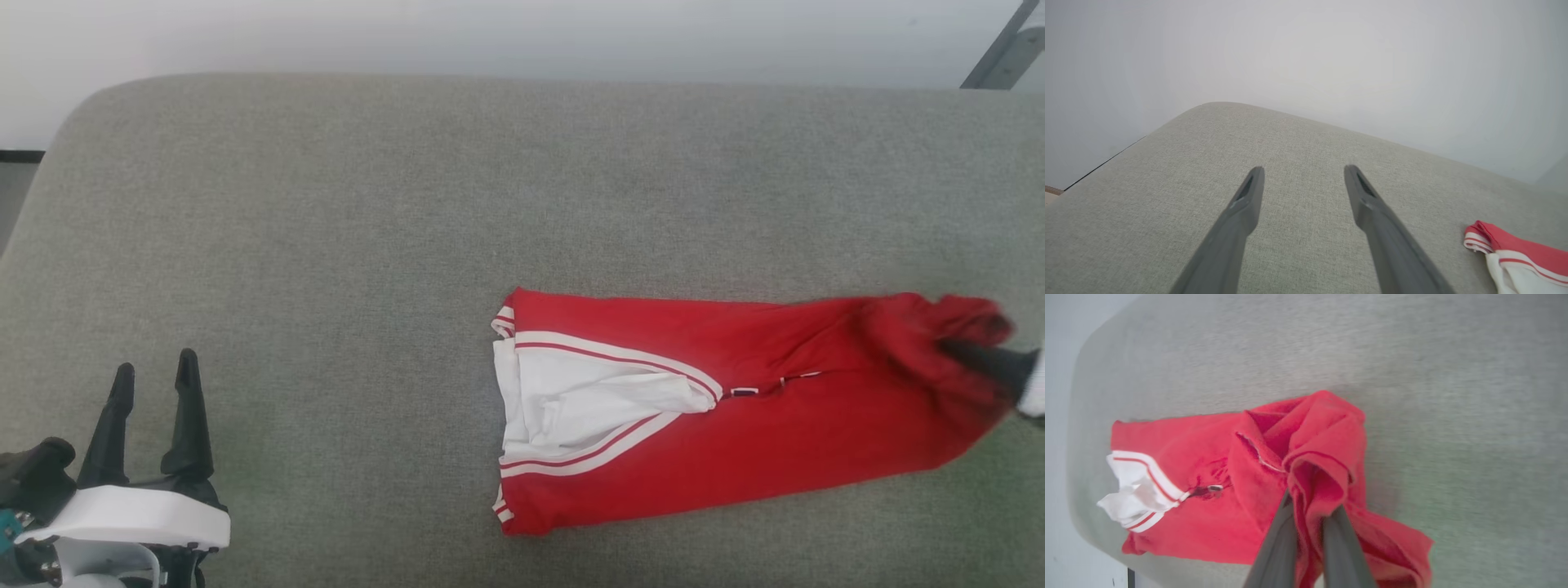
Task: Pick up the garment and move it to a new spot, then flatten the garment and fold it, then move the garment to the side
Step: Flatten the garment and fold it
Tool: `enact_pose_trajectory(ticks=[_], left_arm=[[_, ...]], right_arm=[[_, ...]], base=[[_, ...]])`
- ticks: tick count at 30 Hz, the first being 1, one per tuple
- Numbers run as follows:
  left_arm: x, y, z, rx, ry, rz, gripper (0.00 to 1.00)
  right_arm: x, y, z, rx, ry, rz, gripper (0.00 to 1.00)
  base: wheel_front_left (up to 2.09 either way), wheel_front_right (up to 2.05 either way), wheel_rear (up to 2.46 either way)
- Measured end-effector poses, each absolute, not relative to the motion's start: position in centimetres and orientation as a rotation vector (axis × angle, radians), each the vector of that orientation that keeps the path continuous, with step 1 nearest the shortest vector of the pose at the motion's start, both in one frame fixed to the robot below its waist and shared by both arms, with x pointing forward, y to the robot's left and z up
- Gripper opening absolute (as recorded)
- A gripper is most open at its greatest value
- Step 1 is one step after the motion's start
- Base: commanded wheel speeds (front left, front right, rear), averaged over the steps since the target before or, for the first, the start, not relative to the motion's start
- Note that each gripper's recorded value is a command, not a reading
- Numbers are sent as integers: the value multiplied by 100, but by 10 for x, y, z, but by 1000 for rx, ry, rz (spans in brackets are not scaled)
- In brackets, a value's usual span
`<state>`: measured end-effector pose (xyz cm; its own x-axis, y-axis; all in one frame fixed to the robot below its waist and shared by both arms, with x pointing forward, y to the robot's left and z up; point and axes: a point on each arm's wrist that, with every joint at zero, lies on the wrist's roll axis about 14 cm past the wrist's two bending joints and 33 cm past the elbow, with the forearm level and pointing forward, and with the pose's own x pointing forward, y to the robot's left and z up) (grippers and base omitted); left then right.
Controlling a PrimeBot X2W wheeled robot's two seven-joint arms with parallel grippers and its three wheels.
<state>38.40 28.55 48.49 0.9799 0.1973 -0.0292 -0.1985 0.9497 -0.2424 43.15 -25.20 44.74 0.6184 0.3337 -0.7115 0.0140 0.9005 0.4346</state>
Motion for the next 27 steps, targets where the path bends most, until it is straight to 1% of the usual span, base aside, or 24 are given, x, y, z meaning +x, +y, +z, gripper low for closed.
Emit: enact_pose_trajectory(ticks=[7,15,21,27], left_arm=[[376,287,490,-254,-11,202,100],[361,292,494,-259,-20,221,100],[349,298,498,-263,-33,241,100],[339,304,500,-269,-42,264,100]], right_arm=[[421,-177,460,383,897,424,0],[413,-89,467,354,911,659,0],[408,-37,465,323,931,777,0],[406,2,462,303,942,853,0]], base=[[0,0,0],[0,0,0],[0,0,0],[0,0,0]])
